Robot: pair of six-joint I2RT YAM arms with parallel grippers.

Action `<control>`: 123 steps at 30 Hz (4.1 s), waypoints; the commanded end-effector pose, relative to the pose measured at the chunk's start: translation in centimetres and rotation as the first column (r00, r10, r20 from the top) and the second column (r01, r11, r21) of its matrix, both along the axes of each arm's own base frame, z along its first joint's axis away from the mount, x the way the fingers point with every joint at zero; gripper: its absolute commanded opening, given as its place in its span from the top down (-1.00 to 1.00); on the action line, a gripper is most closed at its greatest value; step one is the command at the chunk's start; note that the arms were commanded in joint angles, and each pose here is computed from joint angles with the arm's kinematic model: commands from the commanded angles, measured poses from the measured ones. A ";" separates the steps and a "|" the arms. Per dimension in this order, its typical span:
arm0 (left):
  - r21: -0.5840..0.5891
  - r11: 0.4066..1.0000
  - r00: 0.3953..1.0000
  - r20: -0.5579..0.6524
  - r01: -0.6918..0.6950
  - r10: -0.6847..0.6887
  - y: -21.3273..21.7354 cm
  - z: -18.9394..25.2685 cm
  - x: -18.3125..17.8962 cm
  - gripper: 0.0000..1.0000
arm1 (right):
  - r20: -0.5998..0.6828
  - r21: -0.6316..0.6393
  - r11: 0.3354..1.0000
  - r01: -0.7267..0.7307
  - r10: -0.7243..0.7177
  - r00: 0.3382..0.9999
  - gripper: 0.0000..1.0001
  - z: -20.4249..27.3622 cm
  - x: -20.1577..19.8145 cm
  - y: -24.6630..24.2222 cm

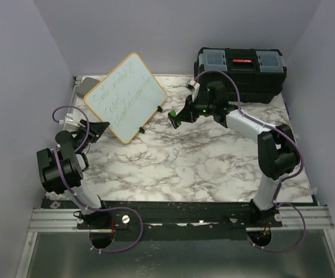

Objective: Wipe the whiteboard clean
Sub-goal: Move the whiteboard stand to the center of the board.

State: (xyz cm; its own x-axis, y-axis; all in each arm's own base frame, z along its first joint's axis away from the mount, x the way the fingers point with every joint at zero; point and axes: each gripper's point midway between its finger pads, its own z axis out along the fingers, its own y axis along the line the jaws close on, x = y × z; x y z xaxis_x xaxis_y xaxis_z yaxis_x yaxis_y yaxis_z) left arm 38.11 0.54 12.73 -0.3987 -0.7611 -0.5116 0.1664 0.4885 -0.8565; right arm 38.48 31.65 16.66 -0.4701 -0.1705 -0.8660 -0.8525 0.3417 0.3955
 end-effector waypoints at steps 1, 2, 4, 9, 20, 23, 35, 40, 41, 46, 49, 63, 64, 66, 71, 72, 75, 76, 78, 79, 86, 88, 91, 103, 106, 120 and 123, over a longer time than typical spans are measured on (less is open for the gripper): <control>-0.035 0.991 0.979 0.153 -0.130 0.133 1.5 2.5 0.6 0.05 | 0.033 0.023 0.999 -0.023 0.022 0.999 0.95 1.4 -1.0 0.1; -0.053 0.988 0.974 0.167 -0.143 0.150 1.7 2.8 0.6 0.05 | 0.034 0.023 1.000 -0.020 0.019 0.999 0.95 1.4 -1.0 0.0; -0.080 0.983 0.963 0.200 -0.167 0.180 1.9 3.2 0.5 0.05 | 0.034 0.021 1.000 -0.019 0.018 0.999 0.95 1.3 -1.0 0.0; -0.049 0.984 0.961 0.212 -0.170 0.177 1.3 2.9 0.9 0.05 | 0.033 0.023 1.000 -0.018 0.017 0.999 0.95 1.3 -0.9 0.0; -0.039 0.992 0.970 0.211 -0.118 0.124 -0.5 2.3 2.4 0.18 | 0.040 0.019 1.000 -0.011 0.010 0.999 0.94 1.4 -0.9 -0.1; -0.025 0.996 0.970 0.224 -0.090 0.094 -1.0 2.6 2.8 0.29 | 0.040 0.018 1.000 -0.010 0.009 0.999 0.94 1.4 -0.9 -0.2; 0.006 1.000 0.985 0.174 -0.005 0.004 -2.3 1.7 2.1 1.00 | 0.046 0.017 1.000 -0.008 0.007 0.999 0.95 1.6 -1.0 -0.2; 0.037 0.997 0.986 0.151 0.070 -0.074 -3.3 1.7 1.2 1.00 | 0.051 0.019 1.000 -0.007 0.006 0.999 0.95 1.8 -1.0 -0.3; 0.045 0.995 0.984 0.151 0.088 -0.094 -3.6 1.9 1.0 1.00 | 0.052 0.019 1.000 -0.006 0.005 0.999 0.95 1.8 -0.9 -0.3; 0.091 0.985 0.983 0.092 0.148 -0.156 -4.8 1.1 -0.2 1.00 | 0.064 0.024 1.000 -0.007 0.005 0.998 0.94 2.4 -1.0 -0.3; 0.107 0.978 0.979 0.083 0.177 -0.186 -5.6 0.8 -0.9 1.00 | 0.067 0.027 1.000 -0.006 0.005 0.998 0.95 2.5 -0.9 -0.5; 0.129 0.946 0.949 0.065 0.297 -0.307 -11.1 -0.8 -4.0 1.00 | 0.076 0.035 0.999 -0.002 -0.001 0.997 0.95 3.0 -0.9 -1.1; 0.131 0.944 0.948 0.065 0.302 -0.312 -11.3 -0.9 -4.2 1.00 | 0.076 0.035 0.999 -0.002 0.000 0.997 0.94 3.0 -0.9 -1.1; 0.137 0.938 0.943 0.056 0.318 -0.328 -11.7 -1.1 -4.7 1.00 | 0.078 0.034 0.999 -0.003 0.001 0.997 0.94 3.0 -0.9 -1.1; 0.201 0.903 0.921 0.012 0.379 -0.389 -12.9 -1.6 -5.7 1.00 | 0.090 0.031 0.999 -0.007 0.004 0.996 0.95 2.9 -1.0 -1.2; 0.219 0.895 0.916 0.006 0.389 -0.400 -13.2 -1.6 -5.9 1.00 | 0.091 0.031 0.999 -0.009 0.006 0.996 0.95 2.9 -1.0 -1.2; 0.241 0.875 0.904 -0.021 0.419 -0.427 -14.0 -2.1 -6.6 1.00 | 0.102 0.032 0.999 -0.015 0.012 0.995 0.94 2.8 -1.0 -1.1; 0.239 0.872 0.900 -0.024 0.428 -0.435 -14.2 -2.1 -6.8 1.00 | 0.107 0.032 0.999 -0.018 0.014 0.994 0.95 2.8 -0.9 -1.1; 0.232 0.866 0.894 -0.032 0.442 -0.448 -14.6 -2.4 -7.2 1.00 | 0.110 0.033 0.999 -0.022 0.019 0.994 0.94 2.7 -0.9 -1.0; 0.231 0.861 0.888 -0.033 0.453 -0.458 -14.9 -2.5 -7.5 1.00 | 0.132 0.027 0.999 -0.030 0.026 0.991 0.95 2.7 -0.8 -1.1; 0.212 0.830 0.851 -0.023 0.517 -0.524 -16.8 -2.4 -8.6 1.00 | 0.236 0.009 0.997 -0.072 0.068 0.969 0.95 3.0 -0.6 -0.1; 0.212 0.821 0.842 -0.021 0.530 -0.538 -17.1 -2.2 -8.9 1.00 | 0.255 0.014 0.997 -0.079 0.073 0.964 0.94 3.3 -0.4 0.4; 0.211 0.820 0.841 -0.020 0.532 -0.540 -17.1 -2.1 -9.2 1.00 | 0.269 0.025 0.997 -0.079 0.069 0.961 0.94 3.8 -0.1 0.9; 0.202 0.801 0.825 -0.097 0.564 -0.557 -17.7 -3.3 -11.4 1.00 | 0.263 0.038 0.996 -0.077 0.065 0.963 0.94 3.4 -0.5 0.9; 0.204 0.795 0.821 -0.102 0.571 -0.562 -18.0 -3.4 -12.1 1.00 | 0.270 0.045 0.996 -0.076 0.061 0.961 0.94 3.7 -0.5 0.9; 0.213 0.772 0.800 -0.123 0.599 -0.587 -19.0 -3.4 -10.2 1.00 | 0.346 0.020 1.000 -0.022 0.014 0.938 0.94 4.9 -0.6 2.5; 0.211 0.784 0.811 -0.113 0.583 -0.573 -18.9 -3.0 -9.8 0.78 | 0.362 0.006 1.000 0.008 -0.010 0.932 0.94 5.1 -0.2 3.4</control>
